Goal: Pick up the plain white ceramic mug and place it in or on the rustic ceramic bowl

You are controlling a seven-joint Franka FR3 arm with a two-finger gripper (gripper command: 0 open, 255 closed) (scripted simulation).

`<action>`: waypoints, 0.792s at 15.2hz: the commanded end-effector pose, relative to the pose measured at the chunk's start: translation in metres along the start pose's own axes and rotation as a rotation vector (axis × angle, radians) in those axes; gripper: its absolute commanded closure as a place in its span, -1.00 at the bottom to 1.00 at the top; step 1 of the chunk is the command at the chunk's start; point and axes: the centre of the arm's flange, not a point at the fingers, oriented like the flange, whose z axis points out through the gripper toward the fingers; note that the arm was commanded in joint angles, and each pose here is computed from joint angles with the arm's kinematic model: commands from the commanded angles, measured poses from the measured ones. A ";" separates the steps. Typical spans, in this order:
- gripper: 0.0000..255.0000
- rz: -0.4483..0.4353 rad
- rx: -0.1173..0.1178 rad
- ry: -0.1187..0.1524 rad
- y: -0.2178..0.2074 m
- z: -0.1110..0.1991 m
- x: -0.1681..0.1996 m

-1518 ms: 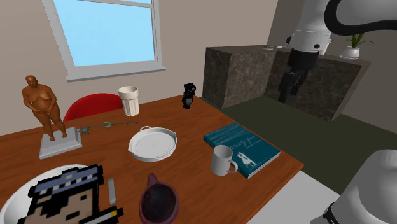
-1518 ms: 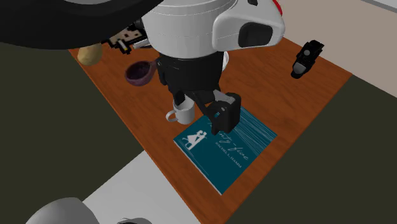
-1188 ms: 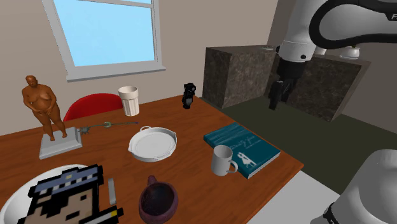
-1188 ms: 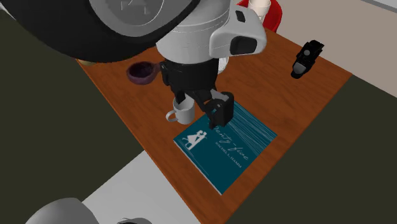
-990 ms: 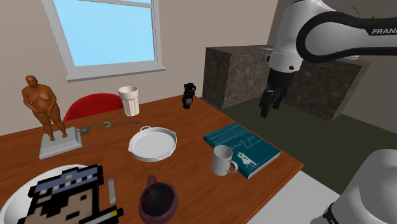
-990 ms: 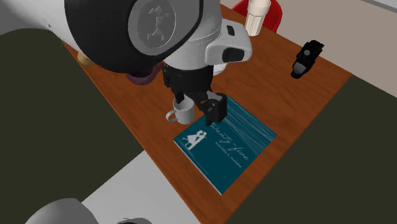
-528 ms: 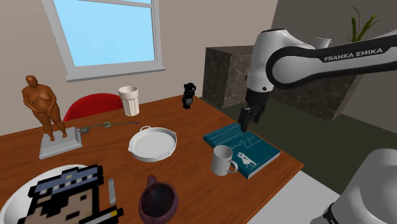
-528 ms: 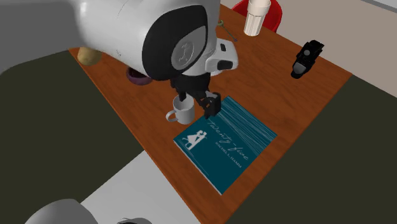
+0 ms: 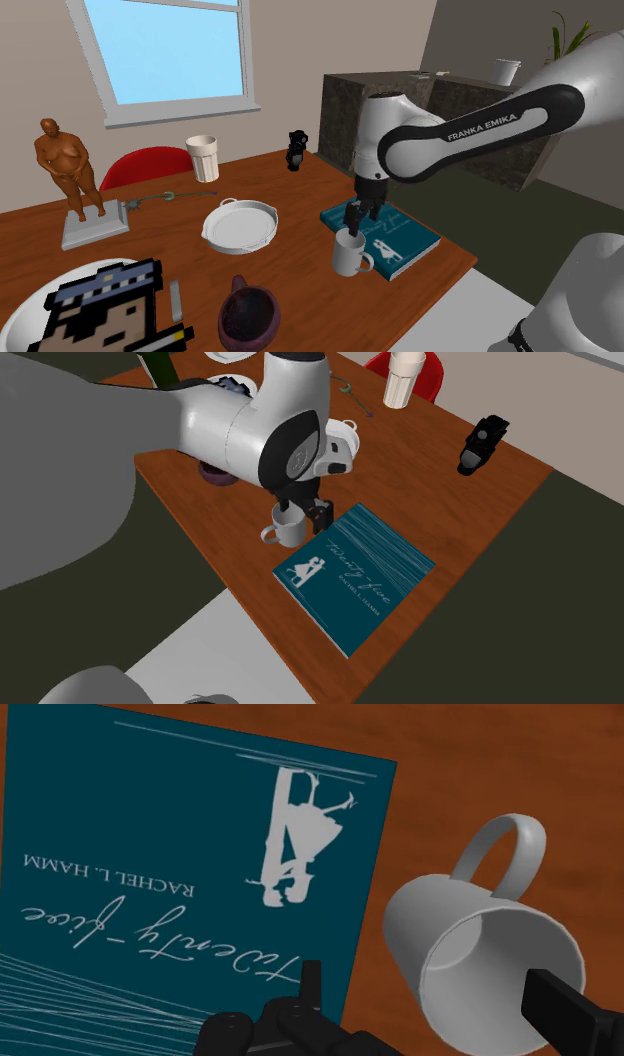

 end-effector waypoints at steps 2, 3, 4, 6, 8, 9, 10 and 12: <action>-1.00 -0.003 0.003 -0.001 -0.006 0.018 0.007; -1.00 -0.003 0.003 -0.001 -0.006 0.023 0.007; -1.00 -0.003 0.003 -0.001 -0.006 0.029 0.007; -1.00 -0.003 0.003 -0.001 -0.006 0.039 0.007; -1.00 -0.003 0.003 -0.001 -0.006 0.047 0.007; -1.00 -0.003 0.003 -0.001 -0.006 0.047 0.007; -1.00 -0.003 0.003 -0.001 -0.006 0.047 0.007; -1.00 -0.003 0.003 -0.001 -0.006 0.047 0.007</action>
